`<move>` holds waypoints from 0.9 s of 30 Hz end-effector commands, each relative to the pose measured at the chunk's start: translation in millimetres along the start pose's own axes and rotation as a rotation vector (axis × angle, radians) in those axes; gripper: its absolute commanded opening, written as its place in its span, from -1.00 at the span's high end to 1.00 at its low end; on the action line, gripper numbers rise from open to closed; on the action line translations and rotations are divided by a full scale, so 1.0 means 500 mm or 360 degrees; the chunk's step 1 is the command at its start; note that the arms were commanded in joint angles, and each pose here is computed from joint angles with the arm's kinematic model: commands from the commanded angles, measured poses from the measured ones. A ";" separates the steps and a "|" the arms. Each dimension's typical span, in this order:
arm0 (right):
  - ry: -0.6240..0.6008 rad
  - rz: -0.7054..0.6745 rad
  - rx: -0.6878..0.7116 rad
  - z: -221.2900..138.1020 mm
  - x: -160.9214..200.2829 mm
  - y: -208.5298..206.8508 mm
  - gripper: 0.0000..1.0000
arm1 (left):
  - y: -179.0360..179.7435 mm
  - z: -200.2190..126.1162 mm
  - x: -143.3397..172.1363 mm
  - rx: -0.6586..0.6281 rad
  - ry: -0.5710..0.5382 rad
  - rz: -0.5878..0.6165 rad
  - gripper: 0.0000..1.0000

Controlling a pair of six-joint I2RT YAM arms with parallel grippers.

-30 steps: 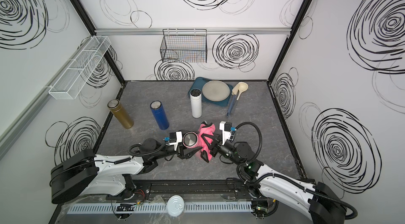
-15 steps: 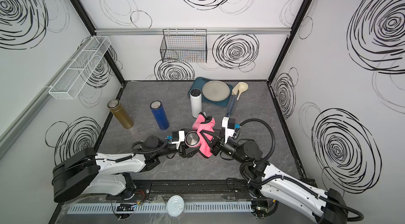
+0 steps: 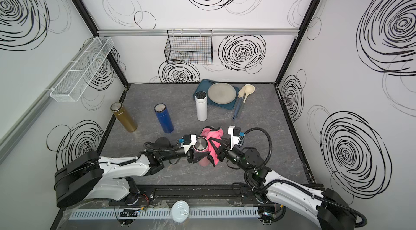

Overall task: Wipe the surface of the thermos
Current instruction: Wipe the dirt from the surface of the thermos.

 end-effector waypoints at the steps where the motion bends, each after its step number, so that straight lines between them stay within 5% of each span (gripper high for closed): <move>1: 0.0087 0.0078 0.0020 -0.007 0.022 -0.009 1.00 | -0.015 -0.018 -0.145 0.0010 -0.0502 0.0292 1.00; 11: -0.0160 -0.0080 -0.0190 -0.005 -0.098 0.075 1.00 | -0.017 -0.027 -0.143 -0.0015 -0.0526 0.0319 1.00; 22: 0.0152 0.0119 0.0096 0.014 0.039 -0.037 1.00 | -0.020 -0.054 -0.154 -0.0102 -0.0611 0.0337 1.00; 27: 0.0116 0.0049 -0.0030 0.027 0.008 -0.001 1.00 | -0.025 -0.057 -0.161 -0.0074 -0.0637 0.0334 1.00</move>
Point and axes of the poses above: each gripper's point midway between its finger pads, its own z axis out along the fingers, its own y axis along the line the jaws close on, x = y × z, the point moved 8 cm from there along -z, back along the fingers, and after that the axes turned 4 degrees about -z, right-handed, at the moved point
